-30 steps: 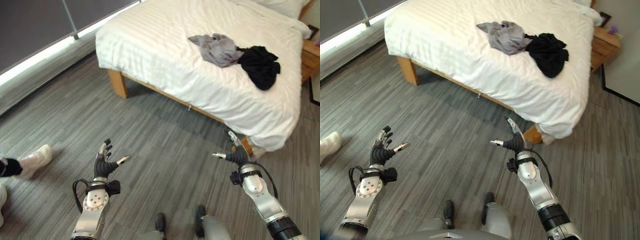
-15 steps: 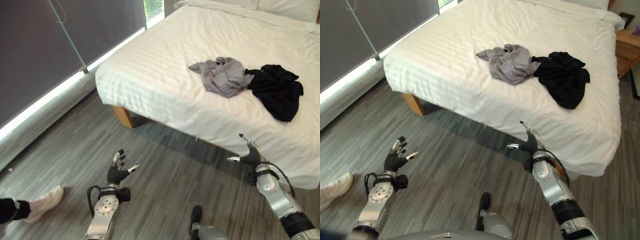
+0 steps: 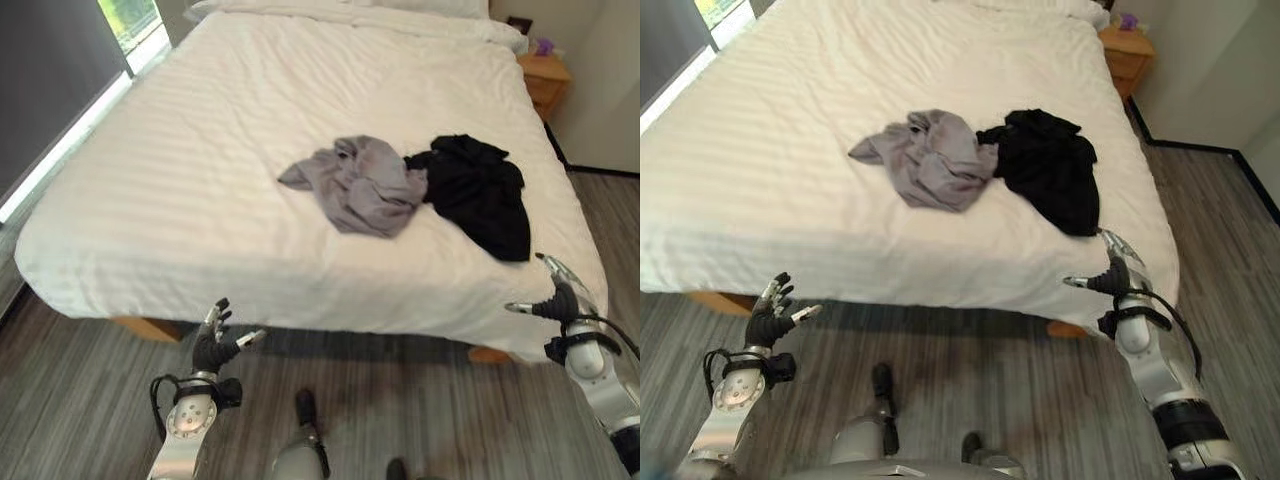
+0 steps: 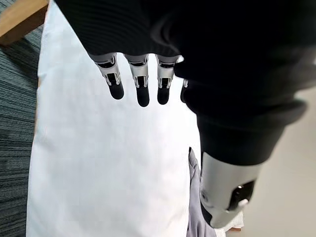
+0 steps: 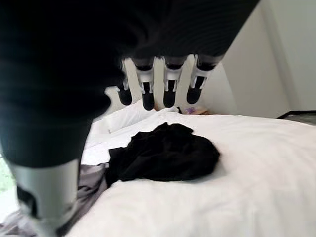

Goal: Pick up bed clothes into laundry basket.

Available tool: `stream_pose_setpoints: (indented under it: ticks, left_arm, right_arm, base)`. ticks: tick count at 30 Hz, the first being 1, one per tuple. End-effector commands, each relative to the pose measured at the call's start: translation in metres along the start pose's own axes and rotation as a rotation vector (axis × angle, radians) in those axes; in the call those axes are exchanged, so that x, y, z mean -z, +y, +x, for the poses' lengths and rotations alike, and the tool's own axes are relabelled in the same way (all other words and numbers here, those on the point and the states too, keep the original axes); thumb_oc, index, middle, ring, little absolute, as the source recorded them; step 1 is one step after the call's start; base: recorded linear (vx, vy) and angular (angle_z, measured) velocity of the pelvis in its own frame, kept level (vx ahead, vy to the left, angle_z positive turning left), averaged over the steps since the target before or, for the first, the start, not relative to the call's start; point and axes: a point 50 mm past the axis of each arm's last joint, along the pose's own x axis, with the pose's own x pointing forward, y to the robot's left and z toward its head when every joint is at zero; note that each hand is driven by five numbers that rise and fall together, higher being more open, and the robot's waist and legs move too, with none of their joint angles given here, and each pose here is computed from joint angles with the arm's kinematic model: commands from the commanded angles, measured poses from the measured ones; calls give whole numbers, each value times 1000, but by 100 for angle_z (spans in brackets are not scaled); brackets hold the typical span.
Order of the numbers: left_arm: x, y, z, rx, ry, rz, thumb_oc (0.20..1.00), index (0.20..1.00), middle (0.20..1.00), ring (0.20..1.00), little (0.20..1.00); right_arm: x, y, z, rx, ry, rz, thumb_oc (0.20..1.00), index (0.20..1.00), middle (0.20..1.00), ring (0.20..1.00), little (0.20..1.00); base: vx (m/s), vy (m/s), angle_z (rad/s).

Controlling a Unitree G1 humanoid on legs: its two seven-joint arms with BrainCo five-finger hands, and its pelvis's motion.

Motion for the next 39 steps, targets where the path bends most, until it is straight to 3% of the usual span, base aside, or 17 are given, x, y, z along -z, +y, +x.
stream_pose_setpoints:
  ticks: [1, 12, 23, 32, 39]
  left_arm:
    - [-43, 5, 14, 56, -206, 63, 1000, 1000, 1000, 1000, 1000]
    - [-38, 0, 11, 101, -187, -20, 1000, 1000, 1000, 1000, 1000]
    - [-35, -14, 6, 157, -194, -86, 1000, 1000, 1000, 1000, 1000]
    - [-42, -17, 11, 142, -235, -148, 1000, 1000, 1000, 1000, 1000]
    - [-40, -24, 12, 129, -224, -208, 1000, 1000, 1000, 1000, 1000]
  right_arm:
    - [-15, -26, 42, 152, -46, -47, 1000, 1000, 1000, 1000, 1000]
    - [4, -43, 77, 192, 105, -150, 1000, 1000, 1000, 1000, 1000]
    - [16, -119, 104, 295, 193, -382, 1000, 1000, 1000, 1000, 1000]
    - [31, -139, 103, 322, 288, -350, 1000, 1000, 1000, 1000, 1000]
    - [10, -162, 118, 388, 262, -298, 1000, 1000, 1000, 1000, 1000]
  base:
    - [176, 41, -23]
    - [202, -97, 18]
    - [89, -120, 7]
    - [-6, -104, 2]
    - [-22, -64, 0]
